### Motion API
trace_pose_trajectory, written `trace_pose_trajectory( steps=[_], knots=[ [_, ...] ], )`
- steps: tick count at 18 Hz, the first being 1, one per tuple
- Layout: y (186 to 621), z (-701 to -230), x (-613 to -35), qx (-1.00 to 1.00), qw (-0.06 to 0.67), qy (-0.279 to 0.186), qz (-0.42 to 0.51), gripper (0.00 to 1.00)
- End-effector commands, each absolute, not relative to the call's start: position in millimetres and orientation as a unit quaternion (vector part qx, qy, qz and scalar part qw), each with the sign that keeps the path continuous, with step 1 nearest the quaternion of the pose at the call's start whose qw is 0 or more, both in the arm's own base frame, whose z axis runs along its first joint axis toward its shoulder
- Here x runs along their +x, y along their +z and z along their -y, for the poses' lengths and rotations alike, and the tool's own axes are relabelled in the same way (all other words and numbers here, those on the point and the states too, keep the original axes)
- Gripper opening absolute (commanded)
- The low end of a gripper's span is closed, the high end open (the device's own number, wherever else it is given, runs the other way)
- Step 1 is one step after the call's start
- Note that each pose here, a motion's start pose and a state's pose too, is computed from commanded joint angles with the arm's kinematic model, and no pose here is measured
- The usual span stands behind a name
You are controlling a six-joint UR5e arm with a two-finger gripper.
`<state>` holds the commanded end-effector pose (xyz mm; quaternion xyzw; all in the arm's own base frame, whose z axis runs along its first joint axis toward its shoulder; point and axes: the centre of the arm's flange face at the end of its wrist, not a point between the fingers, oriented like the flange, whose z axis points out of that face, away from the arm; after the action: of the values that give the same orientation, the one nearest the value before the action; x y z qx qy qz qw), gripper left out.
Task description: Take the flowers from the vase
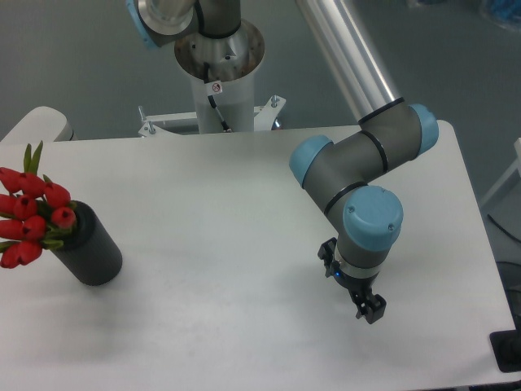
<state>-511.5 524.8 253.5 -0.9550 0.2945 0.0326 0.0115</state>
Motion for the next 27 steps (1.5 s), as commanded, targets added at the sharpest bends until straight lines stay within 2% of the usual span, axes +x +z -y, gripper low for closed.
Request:
trace_pose_trajectory(
  steps=[14, 19, 23, 27],
  knots=[
    [250.2, -519.4, -486.8, -0.955, 0.019, 0.035, -0.293, 1.00],
    [256.9, -525.6, -454.4, -0.952, 0.057, 0.013, -0.301, 1.00],
    [269.1, -522.1, -425.0, -0.945, 0.137, -0.022, -0.296, 1.00],
    [278.5, -516.7, -397.5, -0.938, 0.186, -0.047, -0.289, 1.00]
  ],
)
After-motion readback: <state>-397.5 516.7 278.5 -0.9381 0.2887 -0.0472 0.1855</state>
